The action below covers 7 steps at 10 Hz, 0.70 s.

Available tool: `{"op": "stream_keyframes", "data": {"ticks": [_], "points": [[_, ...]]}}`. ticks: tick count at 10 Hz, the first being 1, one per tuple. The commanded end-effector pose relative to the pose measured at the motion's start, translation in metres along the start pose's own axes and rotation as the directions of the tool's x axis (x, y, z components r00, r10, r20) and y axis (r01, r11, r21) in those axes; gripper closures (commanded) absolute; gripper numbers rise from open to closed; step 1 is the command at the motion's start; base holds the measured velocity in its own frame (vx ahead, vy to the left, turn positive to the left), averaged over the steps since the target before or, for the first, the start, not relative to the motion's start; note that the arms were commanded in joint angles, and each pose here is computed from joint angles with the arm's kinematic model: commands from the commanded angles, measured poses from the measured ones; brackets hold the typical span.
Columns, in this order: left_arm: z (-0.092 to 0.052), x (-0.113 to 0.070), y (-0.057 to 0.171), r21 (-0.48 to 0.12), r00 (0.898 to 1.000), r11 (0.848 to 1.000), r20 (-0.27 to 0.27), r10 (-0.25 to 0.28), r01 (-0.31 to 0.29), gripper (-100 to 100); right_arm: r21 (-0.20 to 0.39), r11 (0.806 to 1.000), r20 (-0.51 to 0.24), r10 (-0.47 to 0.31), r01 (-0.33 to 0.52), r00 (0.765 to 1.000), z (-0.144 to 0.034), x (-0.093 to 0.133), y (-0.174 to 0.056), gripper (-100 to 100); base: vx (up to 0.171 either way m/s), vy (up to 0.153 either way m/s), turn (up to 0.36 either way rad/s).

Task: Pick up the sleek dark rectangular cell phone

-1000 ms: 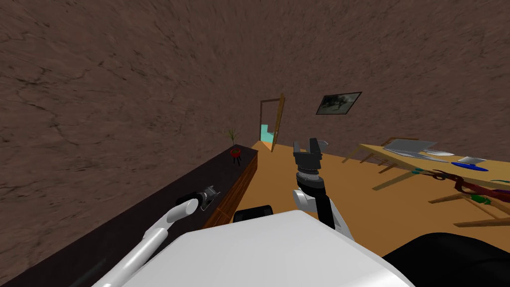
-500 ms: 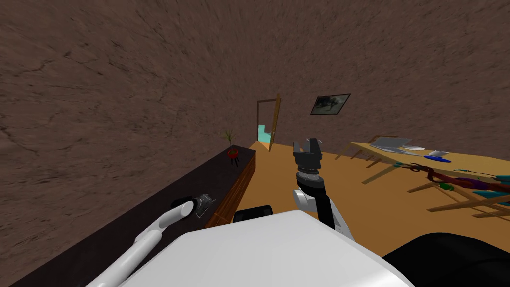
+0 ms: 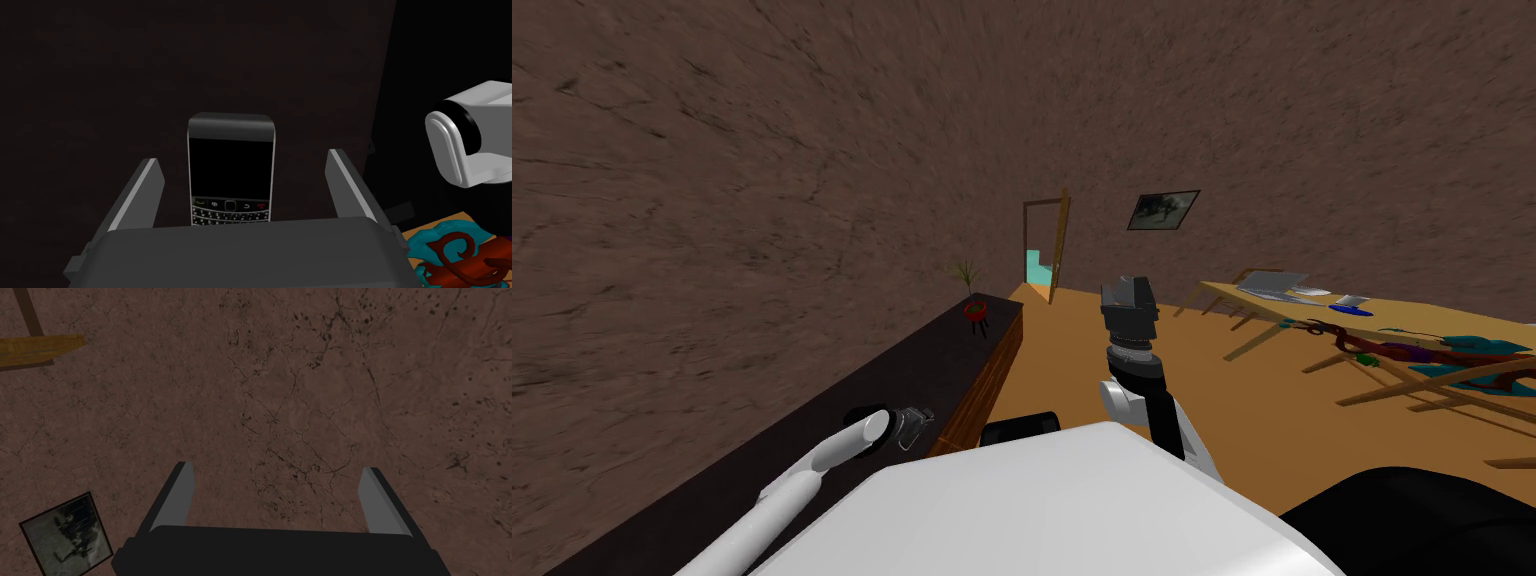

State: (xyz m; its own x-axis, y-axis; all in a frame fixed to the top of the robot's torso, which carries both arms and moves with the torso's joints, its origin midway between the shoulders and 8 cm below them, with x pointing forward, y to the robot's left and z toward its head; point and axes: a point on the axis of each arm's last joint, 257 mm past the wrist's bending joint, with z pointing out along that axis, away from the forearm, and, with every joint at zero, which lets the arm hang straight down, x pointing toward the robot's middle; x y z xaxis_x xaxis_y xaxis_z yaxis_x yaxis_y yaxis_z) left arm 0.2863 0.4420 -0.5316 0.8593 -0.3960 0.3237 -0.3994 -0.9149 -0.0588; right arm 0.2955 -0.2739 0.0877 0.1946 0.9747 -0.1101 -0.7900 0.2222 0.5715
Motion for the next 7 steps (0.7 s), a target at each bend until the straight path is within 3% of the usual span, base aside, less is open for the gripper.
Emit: {"op": "stream_keyframes", "data": {"ticks": [1,3,4,5,6,7], "points": [[-0.001,-0.023,-0.001,-0.019,0.998,0.999,0.056,-0.042,0.043,-100,0.000,1.000,0.000,0.000,0.000,1.000,0.000,0.000,0.000,0,0.037,0.017,-0.076],[-0.003,-0.042,-0.002,-0.030,0.992,0.996,0.101,-0.077,0.080,-100,0.000,1.000,0.000,0.000,0.000,1.000,0.000,0.000,0.000,0,0.027,0.018,-0.047],[-0.002,-0.036,-0.003,-0.026,0.994,0.997,0.085,-0.064,0.067,-100,0.000,1.000,0.000,0.000,0.000,1.000,0.000,0.000,0.000,0,0.008,0.008,-0.009],[-0.002,-0.037,-0.003,-0.028,0.994,0.997,0.089,-0.067,0.070,0,0.000,1.000,0.000,0.000,0.000,1.000,0.000,0.000,0.000,0,0.000,0.000,0.000],[0.000,-0.035,-0.008,-0.024,0.995,0.998,0.088,-0.052,0.054,-100,0.000,1.000,0.000,0.000,0.000,1.000,0.000,0.000,0.000,0,0.036,-0.014,0.149],[0.000,-0.035,-0.008,-0.025,0.995,0.999,0.088,-0.041,0.043,-100,0.000,1.000,0.000,0.000,0.000,1.000,0.000,0.000,0.000,0,0.055,-0.034,0.125]]}}
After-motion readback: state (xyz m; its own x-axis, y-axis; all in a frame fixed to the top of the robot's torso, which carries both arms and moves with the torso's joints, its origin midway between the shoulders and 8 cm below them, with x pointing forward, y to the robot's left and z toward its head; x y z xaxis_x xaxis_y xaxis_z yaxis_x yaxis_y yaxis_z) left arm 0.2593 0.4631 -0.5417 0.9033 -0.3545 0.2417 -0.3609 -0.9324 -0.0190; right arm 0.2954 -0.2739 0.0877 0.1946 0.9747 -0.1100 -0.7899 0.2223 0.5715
